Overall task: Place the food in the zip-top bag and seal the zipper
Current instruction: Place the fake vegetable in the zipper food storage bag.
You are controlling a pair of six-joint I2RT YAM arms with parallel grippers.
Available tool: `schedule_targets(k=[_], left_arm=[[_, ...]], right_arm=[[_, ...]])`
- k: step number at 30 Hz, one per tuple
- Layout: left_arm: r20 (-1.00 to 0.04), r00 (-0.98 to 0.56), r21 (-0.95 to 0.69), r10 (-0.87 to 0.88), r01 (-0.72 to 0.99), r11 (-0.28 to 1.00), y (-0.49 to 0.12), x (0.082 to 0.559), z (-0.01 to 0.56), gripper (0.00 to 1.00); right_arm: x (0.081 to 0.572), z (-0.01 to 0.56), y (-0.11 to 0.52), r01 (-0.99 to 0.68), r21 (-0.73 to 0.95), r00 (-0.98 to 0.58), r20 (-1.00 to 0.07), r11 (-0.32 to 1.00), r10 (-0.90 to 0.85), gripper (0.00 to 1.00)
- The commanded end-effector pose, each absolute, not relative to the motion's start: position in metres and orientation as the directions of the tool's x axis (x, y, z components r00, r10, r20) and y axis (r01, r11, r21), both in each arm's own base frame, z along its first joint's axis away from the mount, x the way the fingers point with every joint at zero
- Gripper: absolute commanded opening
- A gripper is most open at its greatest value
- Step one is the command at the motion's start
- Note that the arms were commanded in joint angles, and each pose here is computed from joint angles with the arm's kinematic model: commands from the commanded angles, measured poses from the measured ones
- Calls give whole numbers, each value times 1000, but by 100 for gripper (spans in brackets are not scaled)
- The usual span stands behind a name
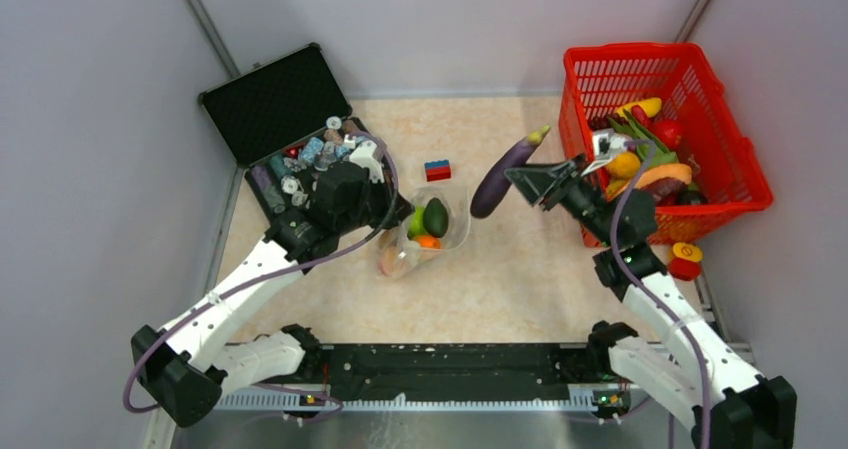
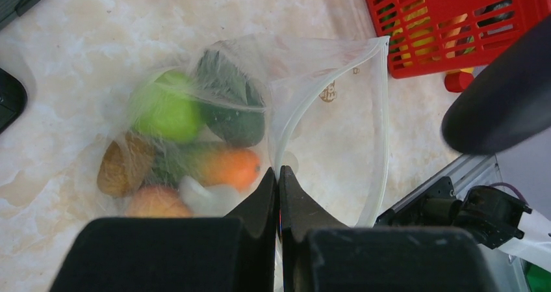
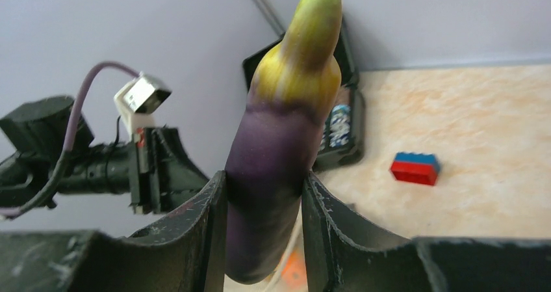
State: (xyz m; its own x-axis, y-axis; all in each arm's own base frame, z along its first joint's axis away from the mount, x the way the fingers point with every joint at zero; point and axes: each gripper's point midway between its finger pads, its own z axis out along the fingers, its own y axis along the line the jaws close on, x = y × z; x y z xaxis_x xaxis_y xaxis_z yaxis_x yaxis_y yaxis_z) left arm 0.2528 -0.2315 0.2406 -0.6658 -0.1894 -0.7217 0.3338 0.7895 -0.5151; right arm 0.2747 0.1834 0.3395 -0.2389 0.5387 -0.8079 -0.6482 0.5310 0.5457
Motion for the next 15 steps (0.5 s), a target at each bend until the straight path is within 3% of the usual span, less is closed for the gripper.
schedule_targets(k=[1, 7, 15], left_arm=[[-728, -651, -539, -213, 353, 765, -238, 257, 251, 0], [-728, -650, -543, -218, 353, 762, -238, 256, 253, 0], [-727, -651, -545, -218, 354, 760, -237, 254, 254, 0]], right_arm=[[262, 342, 204, -651, 532, -179, -800, 541, 573, 0], [248, 325, 245, -662, 542, -197, -792, 518, 577, 0], [264, 308, 271, -594, 504, -134, -831, 627, 541, 0]])
